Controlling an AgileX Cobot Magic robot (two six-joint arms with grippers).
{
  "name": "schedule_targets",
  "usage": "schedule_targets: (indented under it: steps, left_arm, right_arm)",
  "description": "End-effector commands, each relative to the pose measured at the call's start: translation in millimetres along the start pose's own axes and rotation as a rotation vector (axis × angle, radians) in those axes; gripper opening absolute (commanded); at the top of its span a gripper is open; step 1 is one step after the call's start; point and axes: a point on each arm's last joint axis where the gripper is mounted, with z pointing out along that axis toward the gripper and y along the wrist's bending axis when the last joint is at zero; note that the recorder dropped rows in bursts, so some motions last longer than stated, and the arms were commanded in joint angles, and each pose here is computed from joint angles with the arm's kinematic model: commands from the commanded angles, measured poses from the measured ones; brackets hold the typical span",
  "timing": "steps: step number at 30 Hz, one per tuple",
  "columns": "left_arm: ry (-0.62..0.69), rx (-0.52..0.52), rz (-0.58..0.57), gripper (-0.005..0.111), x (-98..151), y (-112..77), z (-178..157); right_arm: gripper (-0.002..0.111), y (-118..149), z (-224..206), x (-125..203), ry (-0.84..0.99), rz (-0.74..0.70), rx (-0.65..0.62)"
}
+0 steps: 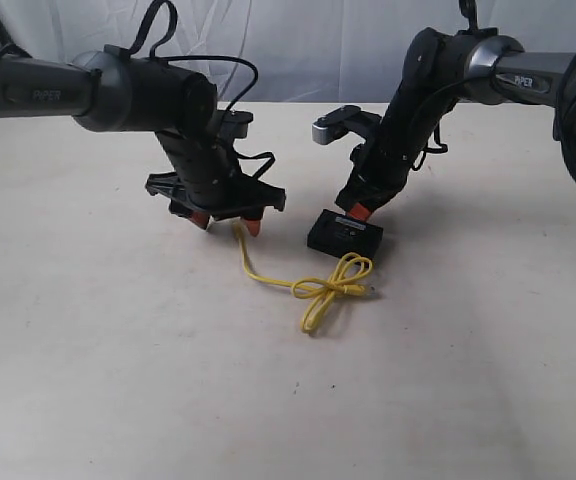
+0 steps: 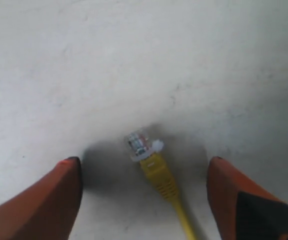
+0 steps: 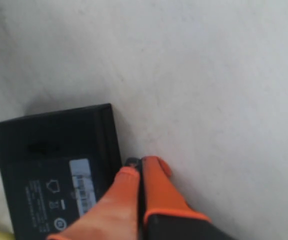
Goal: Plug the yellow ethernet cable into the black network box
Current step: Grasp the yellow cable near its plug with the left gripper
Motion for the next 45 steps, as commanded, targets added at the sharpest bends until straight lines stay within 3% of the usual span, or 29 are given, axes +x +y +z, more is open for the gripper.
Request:
schedule_targets:
  steps: [1, 5, 8, 16, 21, 28, 30, 39, 45]
  left_arm:
    - [-0.003, 0.0, 0.013, 0.067, 1, -6.1, 6]
    - [0.001, -0.007, 0.024, 0.066, 2, -7.1, 10]
    - [0.005, -0.009, 0.026, 0.057, 1, -7.1, 9]
    - [0.058, -0.052, 0.148, 0.001, 6, -2.9, 8]
    - [0.039, -0.047, 0.318, 0.0, 3, -3.1, -3]
    - [0.076, -0.031, 0.884, 0.0, 3, -4.0, -38]
    - [0.09, -0.02, 0.999, 0.0, 4, -4.2, -45]
    - [0.16, 0.001, 1.058, 0.0, 16, -1.9, -58]
    - [0.156, 0.079, 0.941, 0.0, 27, -14.0, -64]
  right_arm:
    - [-0.001, 0, -2, 1, 0.005, 0.001, -0.007]
    - [-0.001, 0, -2, 1, 0.004, 0.002, -0.008]
    - [-0.001, 0, -2, 1, 0.004, 0.002, -0.008]
    - [-0.001, 0, -2, 1, 0.004, 0.002, -0.008]
    - [-0.001, 0, -2, 1, 0.004, 0.002, -0.008]
    - [-0.001, 1, -2, 2, 0.009, 0.002, -0.013]
    - [-0.001, 1, -2, 2, 0.009, 0.002, -0.013]
    - [-0.001, 0, -2, 3, 0.028, -0.004, -0.007]
    - [-0.001, 0, -4, 7, 0.065, 0.04, 0.007]
